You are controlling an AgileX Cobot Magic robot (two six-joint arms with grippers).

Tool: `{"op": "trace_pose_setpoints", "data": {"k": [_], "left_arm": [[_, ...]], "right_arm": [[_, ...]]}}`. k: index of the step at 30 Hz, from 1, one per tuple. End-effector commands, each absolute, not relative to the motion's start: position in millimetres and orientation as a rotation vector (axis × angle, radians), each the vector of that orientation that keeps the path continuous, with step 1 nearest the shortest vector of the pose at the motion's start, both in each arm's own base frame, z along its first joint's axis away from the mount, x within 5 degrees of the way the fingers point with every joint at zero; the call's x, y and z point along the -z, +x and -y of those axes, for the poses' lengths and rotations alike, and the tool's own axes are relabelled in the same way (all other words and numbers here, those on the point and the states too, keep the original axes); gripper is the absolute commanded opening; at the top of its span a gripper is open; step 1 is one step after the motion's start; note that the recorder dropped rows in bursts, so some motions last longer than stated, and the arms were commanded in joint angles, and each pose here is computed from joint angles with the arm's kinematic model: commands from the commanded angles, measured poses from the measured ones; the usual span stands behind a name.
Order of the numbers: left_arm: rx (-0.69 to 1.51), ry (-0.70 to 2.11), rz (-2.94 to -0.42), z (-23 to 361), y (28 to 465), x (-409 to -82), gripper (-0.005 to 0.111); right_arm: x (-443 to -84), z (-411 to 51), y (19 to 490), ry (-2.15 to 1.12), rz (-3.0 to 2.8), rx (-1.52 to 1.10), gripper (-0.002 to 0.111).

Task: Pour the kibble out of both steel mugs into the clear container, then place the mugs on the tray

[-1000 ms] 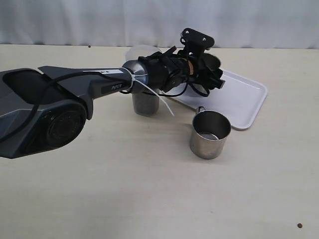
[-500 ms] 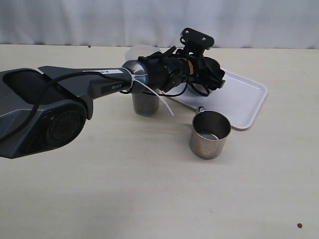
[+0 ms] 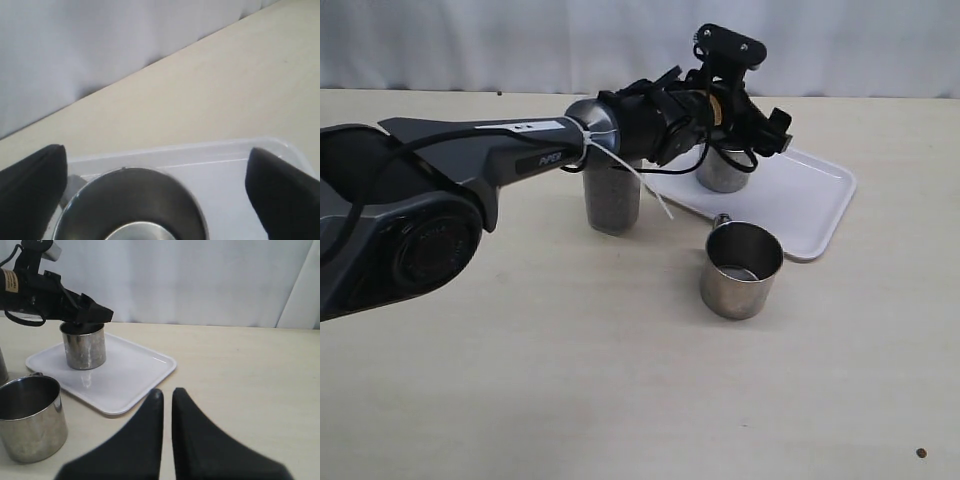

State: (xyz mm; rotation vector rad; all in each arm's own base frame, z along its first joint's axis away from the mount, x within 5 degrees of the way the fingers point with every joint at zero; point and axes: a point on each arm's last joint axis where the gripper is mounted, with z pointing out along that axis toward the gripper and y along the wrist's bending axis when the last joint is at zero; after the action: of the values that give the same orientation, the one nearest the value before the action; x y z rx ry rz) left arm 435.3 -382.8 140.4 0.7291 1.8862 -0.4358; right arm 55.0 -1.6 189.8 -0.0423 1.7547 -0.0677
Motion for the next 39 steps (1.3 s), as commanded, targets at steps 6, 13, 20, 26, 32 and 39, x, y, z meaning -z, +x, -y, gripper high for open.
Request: {"op": "trace_pose_setpoints", "data": {"k": [6, 13, 20, 26, 32, 39], "left_arm": [[0.367, 0.820, -1.849, 391, 403, -229, 0.082], [0.135, 0.895, -2.050, 346, 360, -315, 0.011], [0.237, 0.853, -1.975, 279, 290, -367, 0.000], [0.365, 0.795, -1.843, 190, 196, -367, 0.000], [0.514, 0.690, -1.641, 104, 107, -342, 0.000], [0.502, 0.644, -1.542, 41, 49, -281, 0.000]], "right_arm": [[-188, 1, 55, -0.048, -1.758, 0.068, 0.005], [-188, 1, 55, -0.048, -1.758, 0.068, 0.005], [-188, 1, 55, -0.048, -1.758, 0.068, 0.005], [-188, 1, 55, -0.048, -1.758, 0.068, 0.005], [-188, 1, 55, -0.048, -1.758, 0.068, 0.005], [-188, 1, 55, -0.048, -1.758, 0.068, 0.005]]}}
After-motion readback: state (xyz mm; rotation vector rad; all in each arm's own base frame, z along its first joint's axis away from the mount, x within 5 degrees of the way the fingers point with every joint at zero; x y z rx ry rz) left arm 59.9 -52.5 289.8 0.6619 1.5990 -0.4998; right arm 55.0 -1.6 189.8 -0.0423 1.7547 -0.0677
